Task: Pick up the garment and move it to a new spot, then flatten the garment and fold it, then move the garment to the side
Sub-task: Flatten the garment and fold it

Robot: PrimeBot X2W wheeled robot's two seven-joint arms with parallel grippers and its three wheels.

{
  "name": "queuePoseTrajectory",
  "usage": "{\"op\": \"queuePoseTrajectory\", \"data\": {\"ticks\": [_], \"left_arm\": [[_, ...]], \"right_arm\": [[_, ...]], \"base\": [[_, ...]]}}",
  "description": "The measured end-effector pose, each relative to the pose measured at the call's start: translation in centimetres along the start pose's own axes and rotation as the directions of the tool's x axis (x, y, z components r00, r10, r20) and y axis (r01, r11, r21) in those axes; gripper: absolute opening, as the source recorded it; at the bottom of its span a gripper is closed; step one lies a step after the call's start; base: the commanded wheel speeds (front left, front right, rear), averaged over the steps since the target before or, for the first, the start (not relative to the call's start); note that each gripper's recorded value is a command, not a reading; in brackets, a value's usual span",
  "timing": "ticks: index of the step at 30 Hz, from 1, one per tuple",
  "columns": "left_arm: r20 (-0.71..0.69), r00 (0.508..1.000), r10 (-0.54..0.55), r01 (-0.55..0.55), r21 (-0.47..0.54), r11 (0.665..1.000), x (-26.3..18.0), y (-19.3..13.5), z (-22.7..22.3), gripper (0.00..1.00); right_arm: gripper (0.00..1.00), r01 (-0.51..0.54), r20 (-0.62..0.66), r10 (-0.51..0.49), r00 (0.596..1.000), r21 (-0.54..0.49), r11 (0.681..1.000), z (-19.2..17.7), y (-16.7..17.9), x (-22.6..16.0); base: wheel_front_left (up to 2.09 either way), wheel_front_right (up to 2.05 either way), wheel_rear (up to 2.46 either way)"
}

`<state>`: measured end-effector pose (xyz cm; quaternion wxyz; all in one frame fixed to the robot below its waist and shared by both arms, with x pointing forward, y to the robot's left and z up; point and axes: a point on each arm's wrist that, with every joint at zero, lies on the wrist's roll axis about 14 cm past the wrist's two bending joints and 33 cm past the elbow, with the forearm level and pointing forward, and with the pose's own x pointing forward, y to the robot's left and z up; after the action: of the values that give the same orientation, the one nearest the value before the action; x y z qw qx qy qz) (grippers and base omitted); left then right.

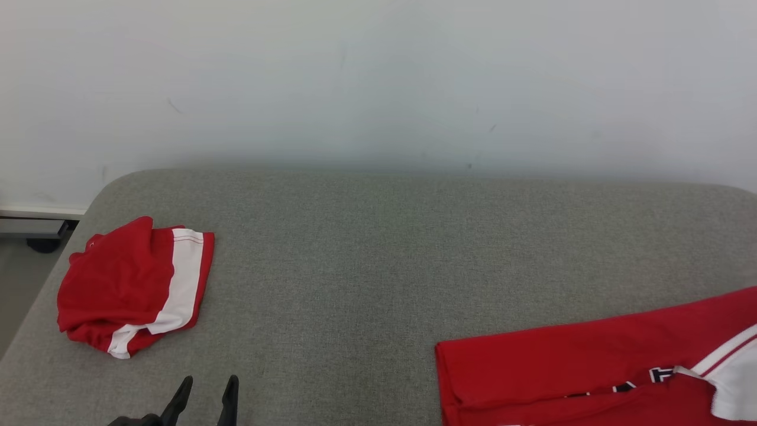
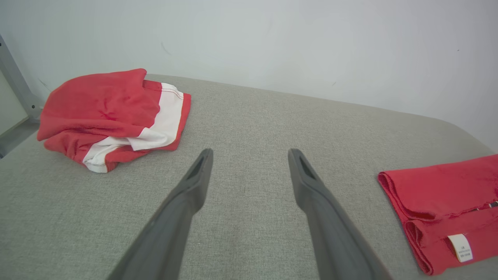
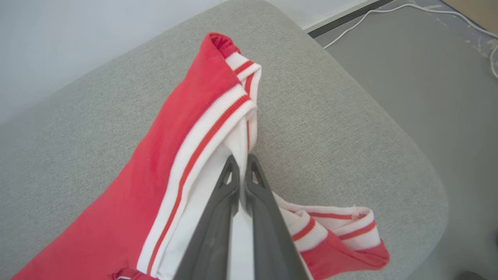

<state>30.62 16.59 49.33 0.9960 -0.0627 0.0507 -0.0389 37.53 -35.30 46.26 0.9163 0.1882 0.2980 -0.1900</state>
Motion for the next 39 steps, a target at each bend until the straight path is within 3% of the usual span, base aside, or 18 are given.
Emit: {"op": "queuePoseTrajectory", "data": {"ticks": [5,9,17,21,28,32,39], "left_arm": [[-0.012,1.000,0.004,-0.004,-0.001,1.000,-0.1,0.2,-0.3,1.00],[-0.016,1.000,0.010,-0.010,0.001,1.000,-0.2,0.5,-0.4,1.00],[-0.023,1.000,0.014,-0.014,-0.016,1.000,-0.2,0.6,-0.7,1.00],[-0.023,1.000,0.013,-0.013,-0.020,1.000,-0.2,0.5,-0.7,1.00],[-0.023,1.000,-0.004,0.003,-0.024,1.000,0.0,0.1,-0.7,1.00],[-0.029,0.999,-0.014,0.013,-0.026,1.000,0.1,-0.1,-0.9,1.00],[-0.015,1.000,-0.018,0.018,-0.027,0.999,0.5,-0.4,-0.4,1.00]], "right_arm": [[0.00,0.085,0.053,-0.079,0.995,-0.121,0.989,2.0,-1.7,-0.1],[0.00,0.075,0.049,-0.068,0.996,-0.163,0.984,1.4,-0.5,0.0],[0.00,-0.127,-0.078,0.112,0.991,-0.235,0.964,-4.1,7.1,-0.9],[0.00,-0.297,-0.185,0.263,0.947,-0.191,0.935,-8.0,11.7,-2.5],[0.00,-0.467,-0.230,0.426,0.875,-0.167,0.868,-9.3,17.1,-5.3],[0.00,-0.525,-0.281,0.469,0.838,-0.178,0.832,-10.8,19.3,-6.3],[0.00,-0.560,-0.367,0.469,0.803,-0.197,0.805,-13.3,20.9,-6.9]], "base": [[0.00,0.00,0.00],[0.00,0.00,0.00],[0.00,0.00,0.00],[0.00,0.00,0.00],[0.00,0.00,0.00],[0.00,0.00,0.00],[0.00,0.00,0.00]]}}
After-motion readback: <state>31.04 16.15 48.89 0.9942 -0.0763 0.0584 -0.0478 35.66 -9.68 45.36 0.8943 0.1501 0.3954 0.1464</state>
